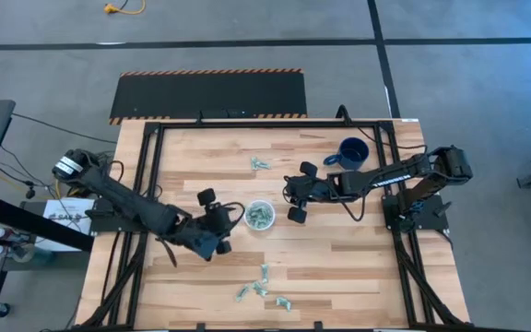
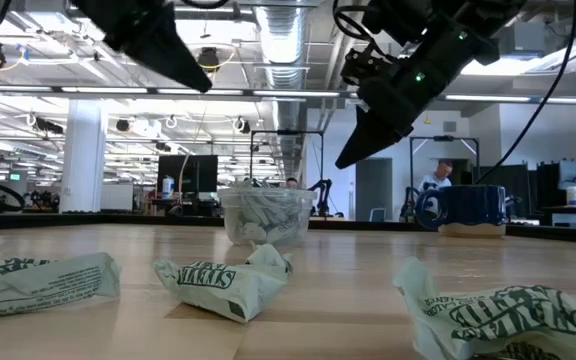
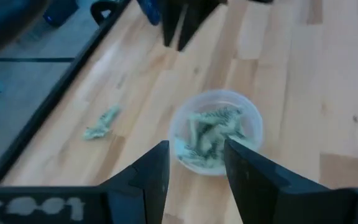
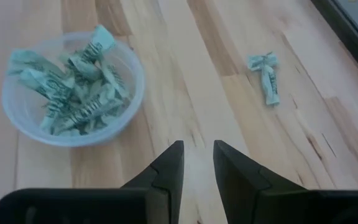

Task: Pick and place items into bin
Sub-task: Put the stevia packet into the transparent bin

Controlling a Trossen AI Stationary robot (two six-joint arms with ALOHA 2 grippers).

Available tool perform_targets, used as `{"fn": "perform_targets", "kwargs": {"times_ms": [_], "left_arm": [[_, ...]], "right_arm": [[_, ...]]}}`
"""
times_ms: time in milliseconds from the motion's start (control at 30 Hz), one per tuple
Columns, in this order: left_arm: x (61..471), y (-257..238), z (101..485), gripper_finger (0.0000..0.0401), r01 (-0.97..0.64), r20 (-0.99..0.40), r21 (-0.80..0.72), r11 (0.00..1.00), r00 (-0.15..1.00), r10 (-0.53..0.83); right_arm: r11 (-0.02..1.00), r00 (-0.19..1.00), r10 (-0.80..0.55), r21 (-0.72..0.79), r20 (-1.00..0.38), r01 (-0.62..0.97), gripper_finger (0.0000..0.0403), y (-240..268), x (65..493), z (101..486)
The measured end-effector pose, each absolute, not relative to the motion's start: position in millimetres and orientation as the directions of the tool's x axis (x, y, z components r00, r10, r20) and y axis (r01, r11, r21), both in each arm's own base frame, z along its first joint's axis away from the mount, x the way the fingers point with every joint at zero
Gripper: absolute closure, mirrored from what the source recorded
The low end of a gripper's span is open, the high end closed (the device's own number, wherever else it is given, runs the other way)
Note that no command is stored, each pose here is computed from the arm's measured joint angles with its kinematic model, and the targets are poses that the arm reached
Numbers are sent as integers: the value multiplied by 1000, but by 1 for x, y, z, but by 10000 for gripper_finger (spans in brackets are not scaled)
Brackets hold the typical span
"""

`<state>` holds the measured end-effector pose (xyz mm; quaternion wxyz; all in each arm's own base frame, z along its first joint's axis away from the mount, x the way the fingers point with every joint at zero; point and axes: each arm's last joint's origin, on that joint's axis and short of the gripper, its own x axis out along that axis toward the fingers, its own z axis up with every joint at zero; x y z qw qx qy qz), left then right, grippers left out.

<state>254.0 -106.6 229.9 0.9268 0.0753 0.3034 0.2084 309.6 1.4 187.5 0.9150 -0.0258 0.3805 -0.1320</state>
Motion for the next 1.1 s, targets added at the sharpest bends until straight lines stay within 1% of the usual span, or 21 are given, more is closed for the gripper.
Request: {"fn": "perform_targets", "kwargs": {"times_ms": [67,167,300,400,533,667,767,867,933,1000,1100], "left_arm": [[250,-110,223,257,-316,-536,247,916,743,401],[252,-114,217,257,-243,-525,196,950,793,311],[254,-118,214,257,-118,-508,178,977,840,194],[254,-118,211,257,-84,-497,187,979,851,168],[254,-119,210,257,-37,-505,158,987,856,113],[256,-122,213,257,28,-487,130,991,872,39],[258,-125,217,257,81,-461,120,989,887,-17],[259,-126,219,257,118,-445,129,985,894,-49],[259,-126,219,257,123,-443,141,982,895,-49],[259,-125,219,257,119,-442,142,983,896,-45],[259,-125,219,257,115,-444,145,983,895,-39]], "right_arm": [[965,687,-259,-143,-679,222,321,2,311,189],[970,704,-239,-132,-668,204,321,7,312,190],[988,711,-155,-99,-686,120,321,23,310,190],[995,695,-102,-78,-712,66,321,41,300,195],[1000,662,15,15,-749,-5,321,67,281,206],[992,668,129,99,-733,-84,321,94,268,215],[984,682,179,125,-709,-128,321,110,269,213],[985,697,171,100,-697,-143,321,115,278,203],[990,728,123,32,-674,-138,321,109,286,200],[993,764,73,-21,-641,-113,321,97,295,201],[997,774,14,-54,-633,-62,321,71,302,203]]}}
